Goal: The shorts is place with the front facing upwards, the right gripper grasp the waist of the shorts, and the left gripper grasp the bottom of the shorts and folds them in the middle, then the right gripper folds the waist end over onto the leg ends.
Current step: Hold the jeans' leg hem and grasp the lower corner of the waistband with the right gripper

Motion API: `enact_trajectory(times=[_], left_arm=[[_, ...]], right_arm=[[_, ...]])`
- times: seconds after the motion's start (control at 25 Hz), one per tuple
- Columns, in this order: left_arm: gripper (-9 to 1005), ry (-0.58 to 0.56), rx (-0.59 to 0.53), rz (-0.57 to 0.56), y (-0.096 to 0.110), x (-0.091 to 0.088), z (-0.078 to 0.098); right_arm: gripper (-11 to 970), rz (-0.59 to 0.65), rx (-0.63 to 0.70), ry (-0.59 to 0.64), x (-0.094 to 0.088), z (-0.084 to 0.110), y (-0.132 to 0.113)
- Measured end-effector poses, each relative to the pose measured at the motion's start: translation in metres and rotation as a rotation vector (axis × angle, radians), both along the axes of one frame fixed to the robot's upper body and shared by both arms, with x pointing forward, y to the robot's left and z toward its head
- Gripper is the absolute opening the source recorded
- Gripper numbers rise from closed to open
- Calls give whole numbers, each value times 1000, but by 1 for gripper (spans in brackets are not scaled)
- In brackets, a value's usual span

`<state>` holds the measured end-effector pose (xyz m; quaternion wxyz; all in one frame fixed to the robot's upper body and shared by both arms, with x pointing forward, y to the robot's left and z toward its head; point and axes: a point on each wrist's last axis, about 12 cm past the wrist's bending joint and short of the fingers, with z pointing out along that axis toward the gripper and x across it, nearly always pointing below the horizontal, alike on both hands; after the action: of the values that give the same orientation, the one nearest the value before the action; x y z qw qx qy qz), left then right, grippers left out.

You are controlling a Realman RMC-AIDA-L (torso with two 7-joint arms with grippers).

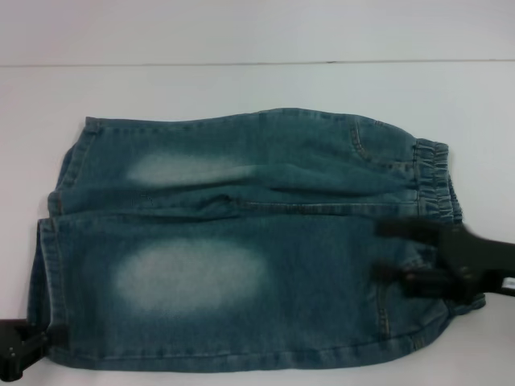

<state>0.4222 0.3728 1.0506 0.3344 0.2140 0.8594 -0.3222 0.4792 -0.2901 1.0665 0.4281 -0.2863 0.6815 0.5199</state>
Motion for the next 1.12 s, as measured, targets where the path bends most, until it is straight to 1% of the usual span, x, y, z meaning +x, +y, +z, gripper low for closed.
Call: enact_trajectory(times=[0.12,0.24,0.32,0.48,0.6,0.76,1.12], left_arm=[[190,-12,-5,-1,-1,2,1],[87,-18,-6,-7,-2,5,3],[18,-20,-9,-10,-3,7,3],[18,-23,-10,-13,-4,9,4],[18,-26,-11,-18,-5,11,5],[17,-30,-10,-23,-6,13,6],[17,-31,-12,-27,-7,15,6]], right_arm=[[943,-101,-24,25,-12,-6,-26],[942,-169,-83,65,-25,-13,-50],[942,-244,-113,94,-35,-19,-67],[942,-368,-153,140,-60,-30,-89],[941,-412,-172,164,-69,-37,-94],[941,-422,-191,189,-71,-43,-92],[942,-422,-229,207,-58,-50,-82]])
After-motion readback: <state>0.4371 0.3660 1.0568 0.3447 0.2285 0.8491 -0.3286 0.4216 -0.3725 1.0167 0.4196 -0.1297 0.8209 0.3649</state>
